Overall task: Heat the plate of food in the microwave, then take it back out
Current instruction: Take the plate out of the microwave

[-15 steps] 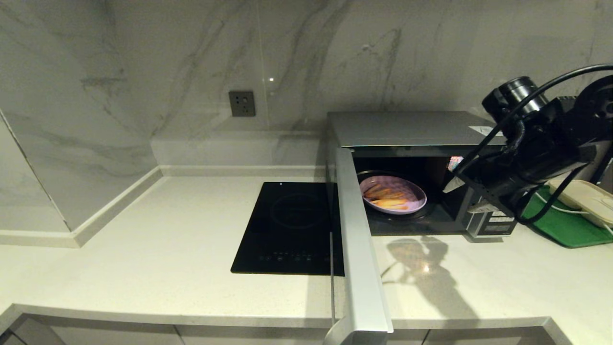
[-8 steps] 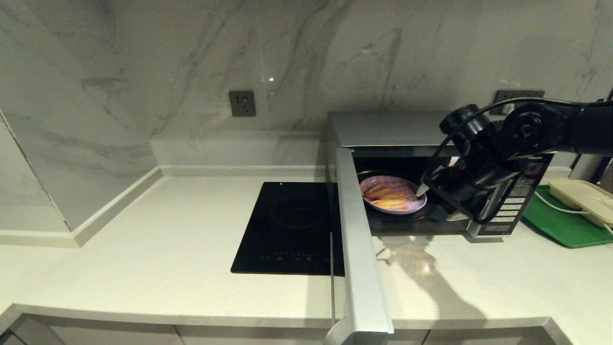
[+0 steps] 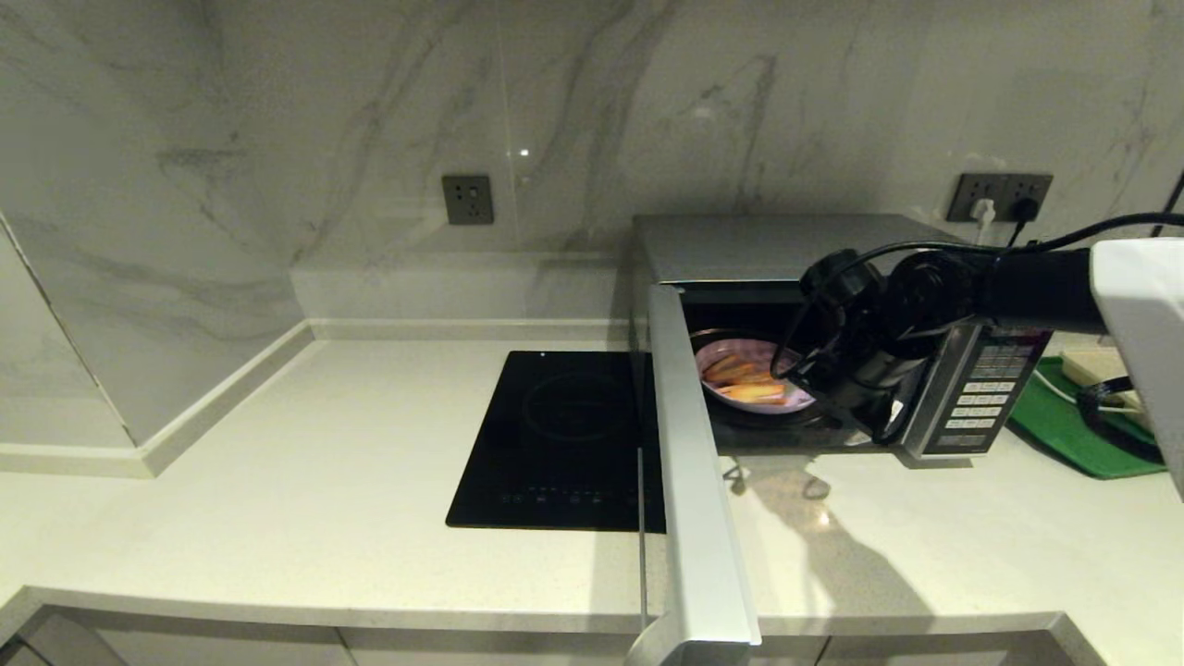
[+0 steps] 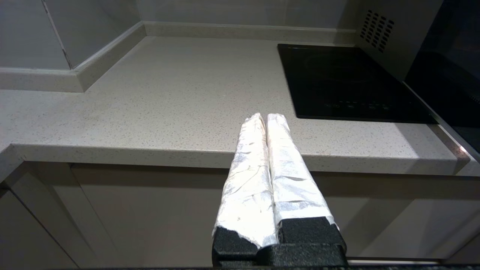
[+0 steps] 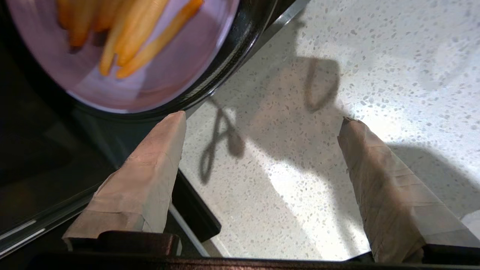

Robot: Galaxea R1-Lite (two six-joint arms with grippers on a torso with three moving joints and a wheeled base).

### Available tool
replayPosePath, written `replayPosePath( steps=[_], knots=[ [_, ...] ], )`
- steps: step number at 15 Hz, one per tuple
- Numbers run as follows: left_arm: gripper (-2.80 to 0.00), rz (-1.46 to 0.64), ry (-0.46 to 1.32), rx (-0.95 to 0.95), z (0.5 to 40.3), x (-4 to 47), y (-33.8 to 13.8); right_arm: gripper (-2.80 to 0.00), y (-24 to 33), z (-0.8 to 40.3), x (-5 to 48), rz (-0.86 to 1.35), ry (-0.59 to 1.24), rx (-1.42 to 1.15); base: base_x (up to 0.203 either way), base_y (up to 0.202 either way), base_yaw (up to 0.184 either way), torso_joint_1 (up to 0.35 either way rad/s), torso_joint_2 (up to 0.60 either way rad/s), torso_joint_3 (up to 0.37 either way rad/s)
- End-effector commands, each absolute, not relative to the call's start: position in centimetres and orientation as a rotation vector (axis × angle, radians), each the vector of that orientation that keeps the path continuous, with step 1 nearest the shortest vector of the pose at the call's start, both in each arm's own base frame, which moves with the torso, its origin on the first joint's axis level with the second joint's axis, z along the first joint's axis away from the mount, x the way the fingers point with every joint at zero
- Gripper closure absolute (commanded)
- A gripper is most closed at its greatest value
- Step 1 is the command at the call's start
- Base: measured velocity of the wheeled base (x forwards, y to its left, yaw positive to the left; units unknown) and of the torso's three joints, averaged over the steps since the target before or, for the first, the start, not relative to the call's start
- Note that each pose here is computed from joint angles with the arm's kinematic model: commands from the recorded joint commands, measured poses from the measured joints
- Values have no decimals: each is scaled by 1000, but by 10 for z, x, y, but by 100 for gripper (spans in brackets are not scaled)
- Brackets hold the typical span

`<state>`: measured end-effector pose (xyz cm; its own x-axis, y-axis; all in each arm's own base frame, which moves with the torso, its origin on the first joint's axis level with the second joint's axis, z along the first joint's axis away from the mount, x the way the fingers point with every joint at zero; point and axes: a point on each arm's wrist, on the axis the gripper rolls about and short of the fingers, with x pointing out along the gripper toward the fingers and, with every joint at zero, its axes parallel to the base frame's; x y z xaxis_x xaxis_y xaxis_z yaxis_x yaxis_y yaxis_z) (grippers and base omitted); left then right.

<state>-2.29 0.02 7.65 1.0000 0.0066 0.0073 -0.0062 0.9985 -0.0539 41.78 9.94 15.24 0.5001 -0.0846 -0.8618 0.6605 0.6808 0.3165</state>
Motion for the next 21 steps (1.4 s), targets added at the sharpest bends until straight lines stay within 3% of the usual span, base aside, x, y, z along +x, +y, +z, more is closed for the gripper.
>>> replayPosePath(
  steps=[1,21],
  knots=[
    [0,7,-8,-55,77,-23,0,-280,97,137,425,-526,974,692,0,0,0,0,0,0],
    [0,7,-8,-55,77,-23,0,-280,85,118,446,-569,878,798,0,0,0,0,0,0]
  ],
)
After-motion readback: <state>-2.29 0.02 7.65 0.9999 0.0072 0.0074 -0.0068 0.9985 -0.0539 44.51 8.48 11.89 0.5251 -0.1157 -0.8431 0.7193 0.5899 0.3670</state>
